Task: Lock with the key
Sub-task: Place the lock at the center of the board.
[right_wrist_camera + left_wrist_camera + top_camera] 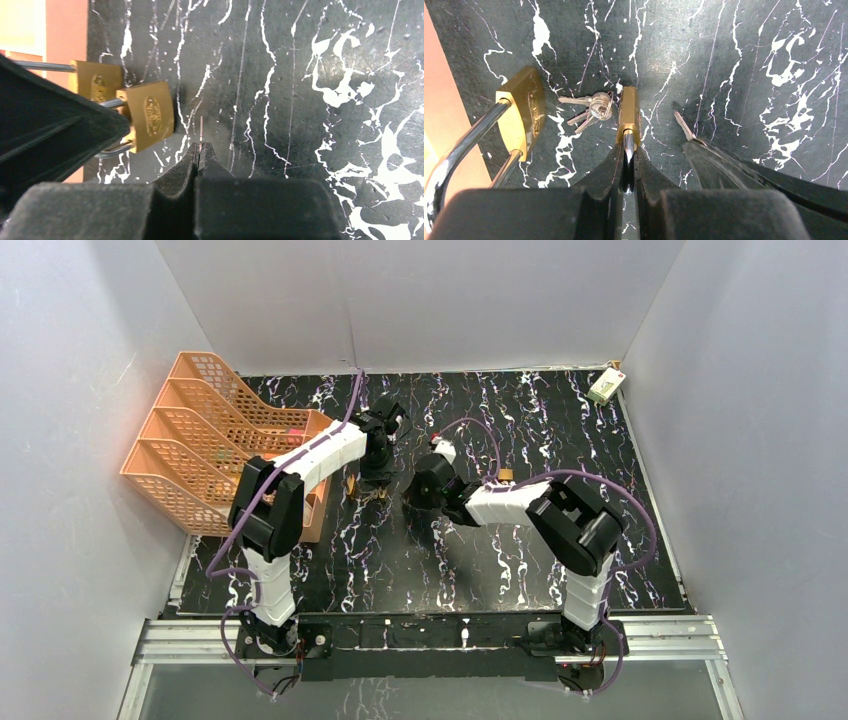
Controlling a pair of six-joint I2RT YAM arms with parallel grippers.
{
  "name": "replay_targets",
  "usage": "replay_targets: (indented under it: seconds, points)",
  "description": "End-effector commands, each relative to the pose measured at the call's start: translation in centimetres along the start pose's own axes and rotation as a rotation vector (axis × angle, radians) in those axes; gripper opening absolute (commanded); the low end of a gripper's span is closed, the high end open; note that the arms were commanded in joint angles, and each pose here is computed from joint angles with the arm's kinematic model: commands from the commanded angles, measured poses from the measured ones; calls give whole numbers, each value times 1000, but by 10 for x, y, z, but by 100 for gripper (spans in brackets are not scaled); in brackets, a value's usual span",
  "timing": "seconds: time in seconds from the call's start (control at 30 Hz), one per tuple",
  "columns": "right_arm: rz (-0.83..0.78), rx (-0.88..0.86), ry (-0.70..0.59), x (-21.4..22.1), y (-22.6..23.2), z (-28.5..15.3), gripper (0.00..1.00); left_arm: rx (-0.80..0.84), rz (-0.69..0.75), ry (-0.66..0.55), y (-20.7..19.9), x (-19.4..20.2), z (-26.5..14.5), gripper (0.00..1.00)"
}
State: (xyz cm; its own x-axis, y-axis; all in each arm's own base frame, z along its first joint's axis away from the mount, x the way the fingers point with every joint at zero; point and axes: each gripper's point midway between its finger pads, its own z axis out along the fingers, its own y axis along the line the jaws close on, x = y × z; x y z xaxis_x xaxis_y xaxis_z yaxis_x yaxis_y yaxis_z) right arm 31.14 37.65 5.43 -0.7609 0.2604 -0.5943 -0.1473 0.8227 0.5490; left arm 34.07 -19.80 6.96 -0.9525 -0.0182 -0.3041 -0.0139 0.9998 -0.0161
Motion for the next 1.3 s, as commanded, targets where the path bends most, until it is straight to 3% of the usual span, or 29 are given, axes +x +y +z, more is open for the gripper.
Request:
replay_targets:
  seconds: [0.0,0.17,0.4,0.6,0.77,0.93,1.1,1.2,1.27]
  points:
    - [47,-52,-38,-10,19,8,0,13,9,-1,-2,-1,-3,0]
    - [55,-45,-32,-7,17,12,0,2,20,14,-1,0,1,0]
    - [65,-38,-33,-2,13,21,0,-9,41,35,-1,1,1,18]
    - [95,-29,-28,4,8,28,0,-9,46,33,-1,-2,-2,40]
    - [104,5,-44,3,-1,29,0,-18,52,19,0,-8,-8,50]
    - [108,40,-39,6,-8,28,24,-15,56,-12,-2,-19,-18,59]
    - [109,37,-39,6,-8,26,36,6,60,-53,-4,-29,-32,63]
    - [106,40,-54,2,-8,23,49,20,60,-76,-5,-34,-41,64]
    - [99,51,-73,-4,-8,19,50,31,57,-90,-5,-38,-48,64]
